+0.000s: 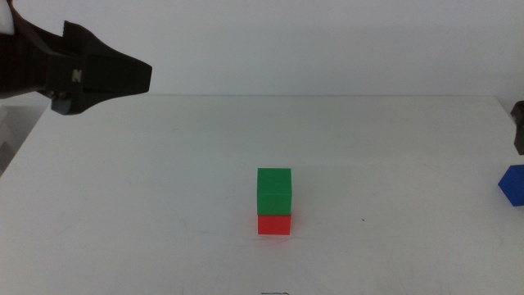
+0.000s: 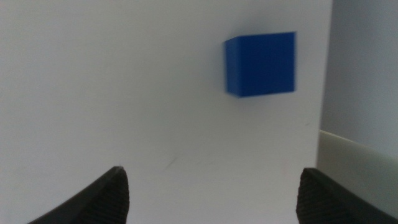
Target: Stack red cubes first, then green, then blue cubes in a specific spot.
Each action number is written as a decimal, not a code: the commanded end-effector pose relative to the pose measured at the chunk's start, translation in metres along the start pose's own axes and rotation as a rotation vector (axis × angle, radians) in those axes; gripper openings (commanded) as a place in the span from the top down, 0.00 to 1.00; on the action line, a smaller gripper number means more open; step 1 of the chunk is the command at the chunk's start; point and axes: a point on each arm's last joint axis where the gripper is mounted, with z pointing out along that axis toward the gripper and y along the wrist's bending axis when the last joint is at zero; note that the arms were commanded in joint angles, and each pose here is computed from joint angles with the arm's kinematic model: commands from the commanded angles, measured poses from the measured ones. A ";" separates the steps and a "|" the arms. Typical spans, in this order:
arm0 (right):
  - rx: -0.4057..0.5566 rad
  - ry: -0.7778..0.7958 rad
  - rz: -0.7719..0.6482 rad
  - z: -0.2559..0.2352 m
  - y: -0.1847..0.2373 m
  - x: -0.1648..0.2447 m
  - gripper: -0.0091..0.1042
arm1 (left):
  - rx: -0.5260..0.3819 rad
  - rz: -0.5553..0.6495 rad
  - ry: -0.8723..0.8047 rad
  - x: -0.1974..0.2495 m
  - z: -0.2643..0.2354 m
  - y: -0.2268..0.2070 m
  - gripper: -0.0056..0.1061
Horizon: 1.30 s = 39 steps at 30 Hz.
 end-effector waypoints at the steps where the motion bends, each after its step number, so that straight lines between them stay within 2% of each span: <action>1: 0.046 -0.027 0.011 -0.012 -0.020 -0.006 0.09 | 0.007 -0.015 -0.093 -0.011 -0.008 -0.005 0.11; 6: 0.019 -0.014 0.086 0.007 -0.048 -0.020 0.09 | 0.007 -0.015 -0.093 -0.011 -0.008 -0.005 0.11; 12: -0.025 0.019 0.041 0.035 -0.065 -0.033 0.09 | 0.007 -0.015 -0.093 -0.011 -0.008 -0.005 0.11; 18: -0.048 0.046 -0.013 0.062 -0.065 -0.044 0.09 | 0.007 -0.015 -0.093 -0.011 -0.008 -0.005 0.11; 39: -0.061 0.105 -0.029 0.130 -0.063 -0.054 0.09 | 0.007 -0.015 -0.093 -0.011 -0.008 -0.005 0.11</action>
